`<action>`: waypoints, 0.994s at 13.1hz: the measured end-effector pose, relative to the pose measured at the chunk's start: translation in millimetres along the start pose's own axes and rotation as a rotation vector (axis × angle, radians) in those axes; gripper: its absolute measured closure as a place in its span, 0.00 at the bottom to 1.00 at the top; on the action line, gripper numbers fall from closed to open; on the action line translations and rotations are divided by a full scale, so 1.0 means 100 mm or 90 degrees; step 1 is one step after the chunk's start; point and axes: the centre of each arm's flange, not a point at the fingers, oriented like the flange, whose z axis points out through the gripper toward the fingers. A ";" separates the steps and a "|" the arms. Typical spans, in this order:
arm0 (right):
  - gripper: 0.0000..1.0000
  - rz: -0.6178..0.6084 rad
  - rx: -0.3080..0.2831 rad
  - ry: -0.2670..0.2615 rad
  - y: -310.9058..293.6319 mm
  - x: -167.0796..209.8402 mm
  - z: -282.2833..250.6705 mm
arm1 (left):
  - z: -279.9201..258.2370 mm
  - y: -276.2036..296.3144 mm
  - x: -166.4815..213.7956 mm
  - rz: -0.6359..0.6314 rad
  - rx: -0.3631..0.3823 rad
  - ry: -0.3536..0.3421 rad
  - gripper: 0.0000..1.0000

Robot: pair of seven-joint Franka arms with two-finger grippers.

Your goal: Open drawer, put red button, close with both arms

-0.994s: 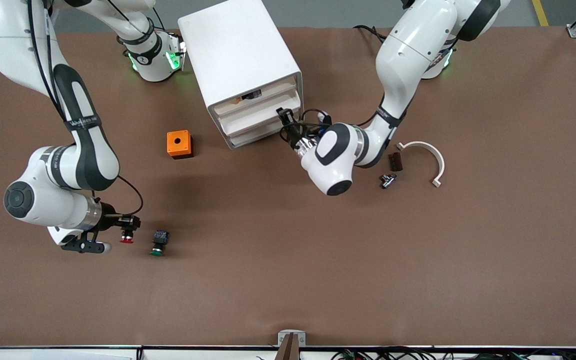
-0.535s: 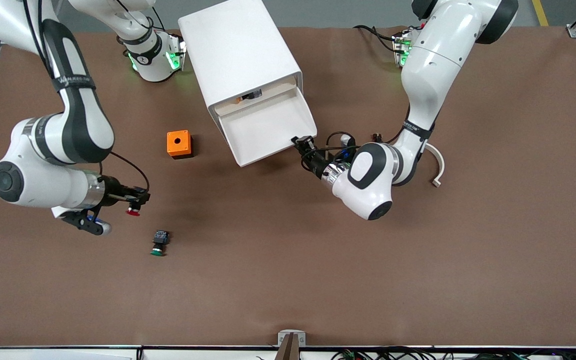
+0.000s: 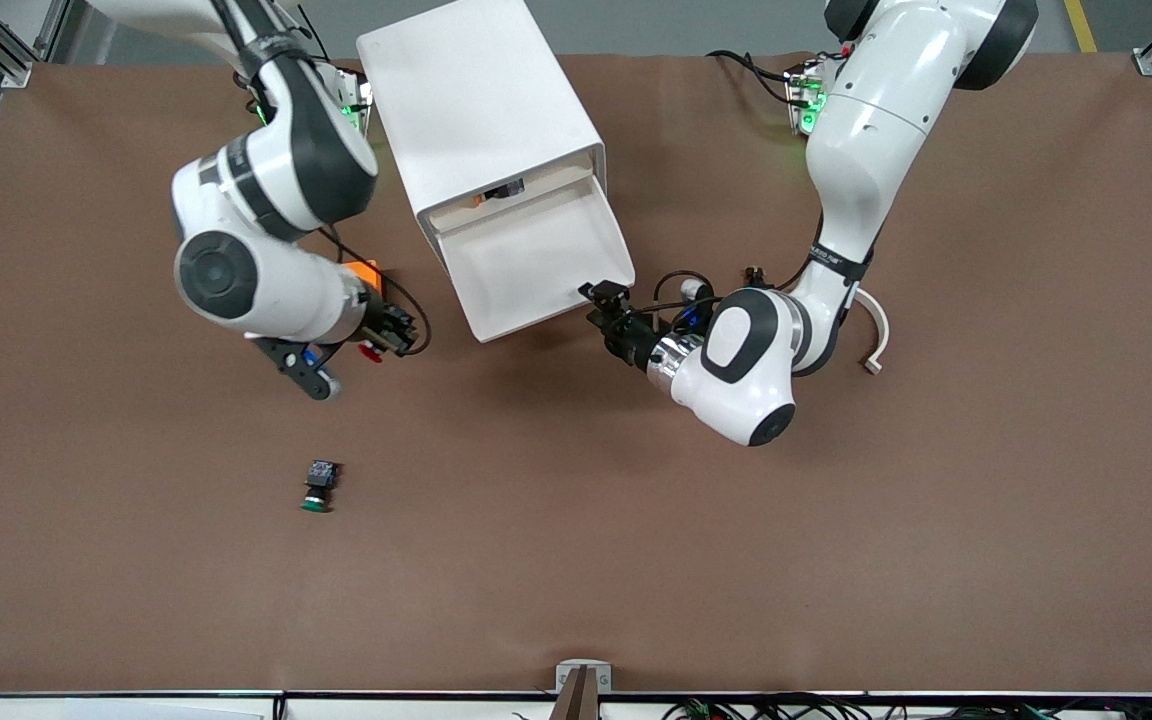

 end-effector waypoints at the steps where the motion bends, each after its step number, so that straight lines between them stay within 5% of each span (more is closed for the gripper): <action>1: 0.59 0.030 0.002 0.005 -0.07 -0.18 0.02 | -0.08 0.00 -0.01 0.003 -0.007 -0.005 0.24; 3: 0.59 0.082 0.017 0.017 -0.20 -0.52 0.08 | -0.32 0.02 0.00 0.014 -0.042 0.002 0.01; 6: 0.59 0.147 0.066 0.031 -0.40 -0.99 0.24 | -0.75 0.01 0.13 0.024 -0.094 0.045 0.00; 8: 0.59 0.173 0.091 0.035 -0.51 -1.29 0.43 | -1.13 -0.04 0.22 0.035 -0.098 0.036 0.00; 13: 0.59 0.201 0.110 0.040 -0.63 -1.56 0.93 | -1.50 -0.21 0.29 0.255 -0.132 0.057 0.00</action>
